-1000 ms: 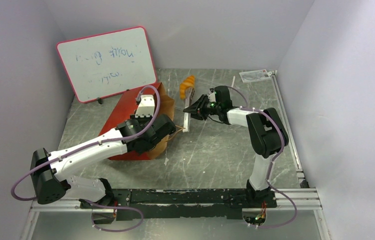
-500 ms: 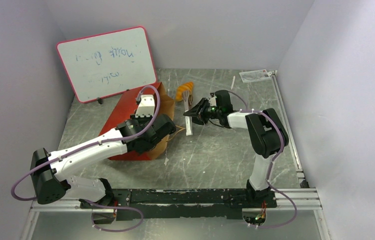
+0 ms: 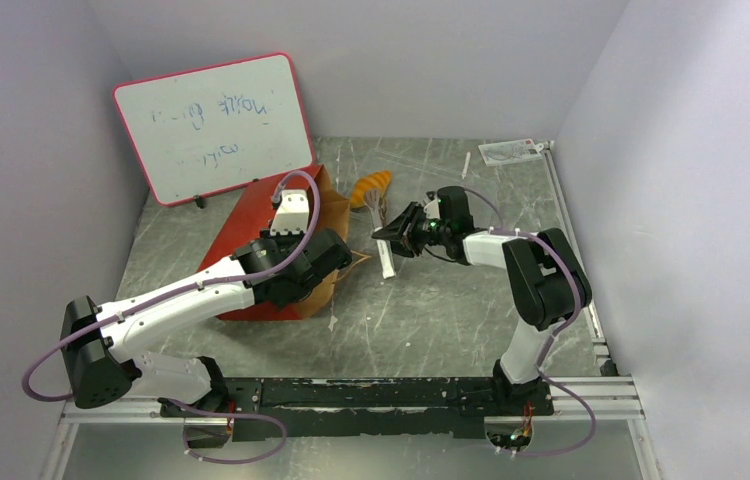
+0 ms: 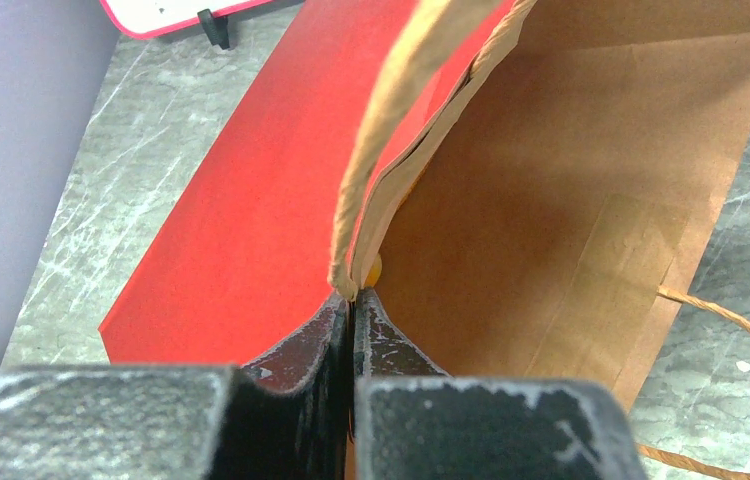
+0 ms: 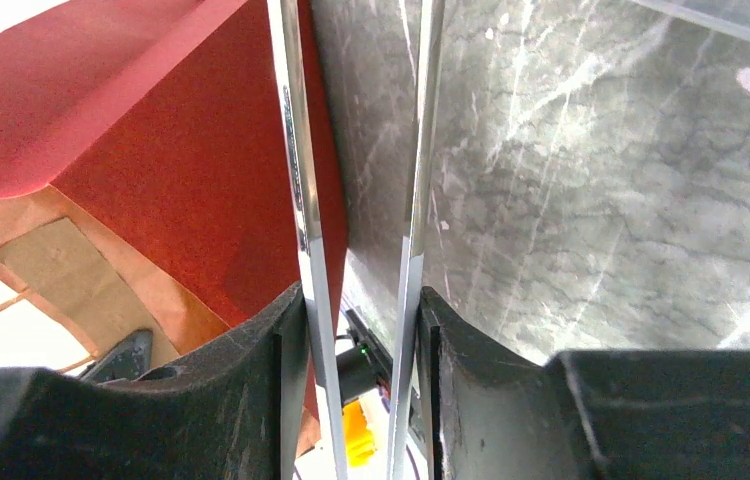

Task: Take the fake bread out of the paper bag
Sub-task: Place the fake bread in the container.

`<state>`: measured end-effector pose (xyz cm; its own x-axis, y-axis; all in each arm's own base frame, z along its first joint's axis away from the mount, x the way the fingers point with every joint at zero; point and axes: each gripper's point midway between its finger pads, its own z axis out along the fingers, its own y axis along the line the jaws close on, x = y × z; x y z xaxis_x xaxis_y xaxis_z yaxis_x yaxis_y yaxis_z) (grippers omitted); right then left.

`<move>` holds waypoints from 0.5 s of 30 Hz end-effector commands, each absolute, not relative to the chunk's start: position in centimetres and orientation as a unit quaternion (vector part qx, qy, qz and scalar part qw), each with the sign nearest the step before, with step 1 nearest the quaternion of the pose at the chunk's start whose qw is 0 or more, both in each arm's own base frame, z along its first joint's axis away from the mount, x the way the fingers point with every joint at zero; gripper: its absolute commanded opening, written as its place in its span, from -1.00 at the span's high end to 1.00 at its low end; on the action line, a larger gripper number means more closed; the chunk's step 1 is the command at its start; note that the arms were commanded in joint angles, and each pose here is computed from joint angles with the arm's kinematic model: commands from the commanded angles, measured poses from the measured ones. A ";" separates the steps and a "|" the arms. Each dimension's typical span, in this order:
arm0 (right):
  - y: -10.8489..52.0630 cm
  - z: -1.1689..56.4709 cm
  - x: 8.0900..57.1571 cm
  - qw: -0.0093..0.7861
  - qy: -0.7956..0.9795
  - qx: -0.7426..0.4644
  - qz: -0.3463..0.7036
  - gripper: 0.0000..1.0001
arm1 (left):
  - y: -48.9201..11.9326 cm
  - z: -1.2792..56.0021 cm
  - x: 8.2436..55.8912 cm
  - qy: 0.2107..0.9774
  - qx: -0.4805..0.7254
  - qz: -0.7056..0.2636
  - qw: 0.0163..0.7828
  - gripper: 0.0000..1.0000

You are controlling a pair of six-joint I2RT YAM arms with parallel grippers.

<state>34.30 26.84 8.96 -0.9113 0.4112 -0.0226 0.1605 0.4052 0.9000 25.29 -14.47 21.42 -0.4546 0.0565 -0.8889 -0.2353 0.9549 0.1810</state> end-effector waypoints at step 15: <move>24.3 10.3 36.1 0.144 0.813 0.195 0.529 0.13 | -14.5 22.2 25.4 0.840 -0.066 0.130 0.522 0.86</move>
